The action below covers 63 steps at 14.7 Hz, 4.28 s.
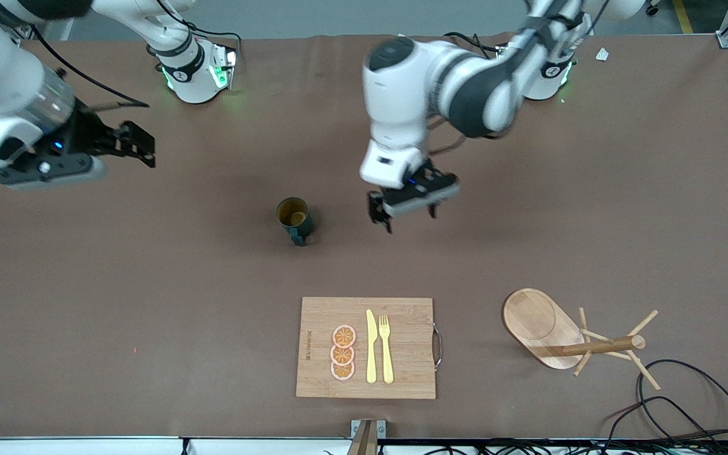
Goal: Transfer cup from left to right arm and place
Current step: 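Retract the left gripper while the right gripper reaches over the mug, then lower the right gripper and grasp the teal mug rim, then carry the mug with the right gripper and set it down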
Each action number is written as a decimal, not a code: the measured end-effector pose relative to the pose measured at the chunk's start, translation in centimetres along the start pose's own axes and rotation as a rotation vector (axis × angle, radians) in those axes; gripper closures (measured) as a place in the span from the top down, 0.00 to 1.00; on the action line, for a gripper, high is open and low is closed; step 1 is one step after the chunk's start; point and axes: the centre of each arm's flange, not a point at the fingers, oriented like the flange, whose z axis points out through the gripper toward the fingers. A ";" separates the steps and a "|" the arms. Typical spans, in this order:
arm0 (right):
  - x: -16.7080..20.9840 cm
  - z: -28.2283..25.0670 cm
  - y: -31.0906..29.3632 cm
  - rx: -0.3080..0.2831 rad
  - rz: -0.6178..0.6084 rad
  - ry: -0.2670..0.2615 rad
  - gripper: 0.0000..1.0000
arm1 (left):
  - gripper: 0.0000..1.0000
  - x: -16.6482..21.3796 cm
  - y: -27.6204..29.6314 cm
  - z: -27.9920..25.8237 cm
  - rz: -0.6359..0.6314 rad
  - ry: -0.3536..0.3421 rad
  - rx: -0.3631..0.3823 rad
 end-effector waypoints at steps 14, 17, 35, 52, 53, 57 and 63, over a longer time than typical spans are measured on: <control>3.6 22.8 -20.6 -0.066 0.201 -0.161 1.00 | 1.00 23.2 -35.2 -3.8 0.168 -0.231 0.022; 3.8 27.6 -22.0 -0.074 0.260 -0.171 0.98 | 1.00 23.6 -39.4 -5.8 0.201 -0.279 -0.011; 3.8 34.6 -20.9 -0.060 0.397 -0.118 0.04 | 0.99 21.7 -37.5 -9.7 0.404 -0.332 -0.028; 11.0 29.4 7.9 -0.100 0.631 -0.047 0.04 | 1.00 17.4 -37.2 -11.7 0.377 -0.358 -0.004; 11.0 29.6 9.4 -0.095 0.624 -0.045 0.04 | 1.00 17.4 -37.1 -11.7 0.377 -0.357 -0.004; 10.8 31.3 12.7 -0.082 0.590 -0.054 0.04 | 1.00 17.4 -37.1 -11.8 0.378 -0.357 -0.004; 10.8 33.4 14.3 -0.070 0.560 -0.069 0.04 | 1.00 17.4 -37.1 -11.8 0.379 -0.357 -0.004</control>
